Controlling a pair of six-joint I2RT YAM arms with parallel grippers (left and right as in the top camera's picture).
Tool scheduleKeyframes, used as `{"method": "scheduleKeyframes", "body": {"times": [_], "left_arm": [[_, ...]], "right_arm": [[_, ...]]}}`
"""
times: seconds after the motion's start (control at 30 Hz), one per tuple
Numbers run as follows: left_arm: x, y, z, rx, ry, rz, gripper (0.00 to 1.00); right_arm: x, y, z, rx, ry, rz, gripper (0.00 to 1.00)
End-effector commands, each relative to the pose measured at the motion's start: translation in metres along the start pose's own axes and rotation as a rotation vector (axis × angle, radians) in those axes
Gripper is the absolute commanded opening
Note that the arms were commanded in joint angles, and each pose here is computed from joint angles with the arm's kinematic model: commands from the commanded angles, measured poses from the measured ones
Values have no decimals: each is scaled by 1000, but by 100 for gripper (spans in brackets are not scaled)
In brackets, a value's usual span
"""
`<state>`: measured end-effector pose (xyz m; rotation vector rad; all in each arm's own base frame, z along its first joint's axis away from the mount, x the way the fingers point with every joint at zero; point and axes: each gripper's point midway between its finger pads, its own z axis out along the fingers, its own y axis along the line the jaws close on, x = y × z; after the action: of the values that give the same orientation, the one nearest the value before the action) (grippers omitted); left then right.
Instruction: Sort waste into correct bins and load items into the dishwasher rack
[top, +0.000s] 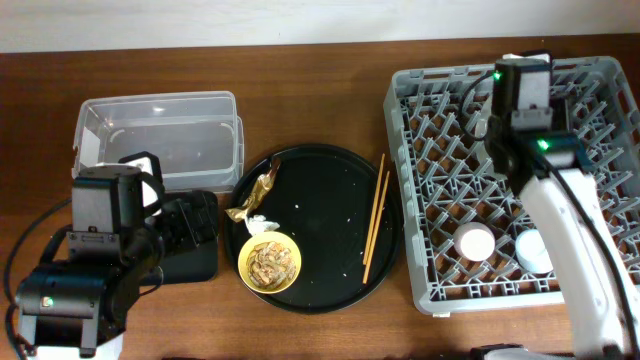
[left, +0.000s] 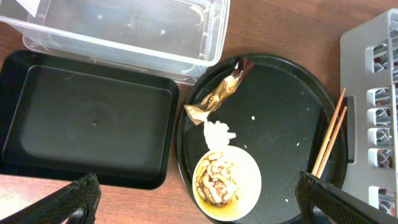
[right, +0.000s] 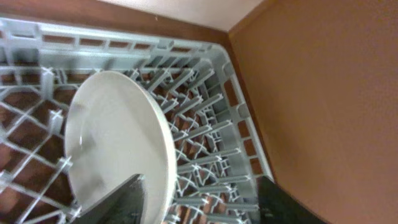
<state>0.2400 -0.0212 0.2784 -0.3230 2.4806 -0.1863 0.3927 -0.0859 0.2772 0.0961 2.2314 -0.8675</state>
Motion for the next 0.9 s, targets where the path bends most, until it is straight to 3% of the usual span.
{"method": "scheduleKeyframes", "body": {"times": [0.0, 0.03, 0.1, 0.17, 0.2, 0.27, 0.33, 0.4, 0.57, 0.87], "left_arm": [[-3, 3, -3, -12, -16, -9, 100], [-3, 3, -3, -12, -16, -9, 100], [-3, 3, -3, -12, -16, -9, 100], [-3, 3, -3, -12, -16, -9, 100], [-3, 3, -3, -12, -16, -9, 100], [-3, 3, -3, -12, -16, -9, 100], [-3, 3, -3, -12, -16, -9, 100], [-3, 3, -3, -12, -16, -9, 100], [-3, 3, -3, -12, -16, -9, 100], [-3, 3, -3, -12, -16, -9, 100]], "right_arm": [[-3, 12, -65, -244, -70, 129, 60], [9, 62, -118, -588, -65, 110, 57], [33, 128, -201, -1034, 4, 45, 56], [51, 188, -274, -1374, 39, -121, 84], [58, 211, -269, -1325, 135, -89, 79], [88, 246, -210, -989, 451, 125, 78], [118, 277, -152, -760, 639, 215, 63], [151, 300, -109, -652, 782, 213, 55], [170, 322, -80, -606, 817, 189, 46], [174, 332, -73, -623, 804, 154, 41]]}}
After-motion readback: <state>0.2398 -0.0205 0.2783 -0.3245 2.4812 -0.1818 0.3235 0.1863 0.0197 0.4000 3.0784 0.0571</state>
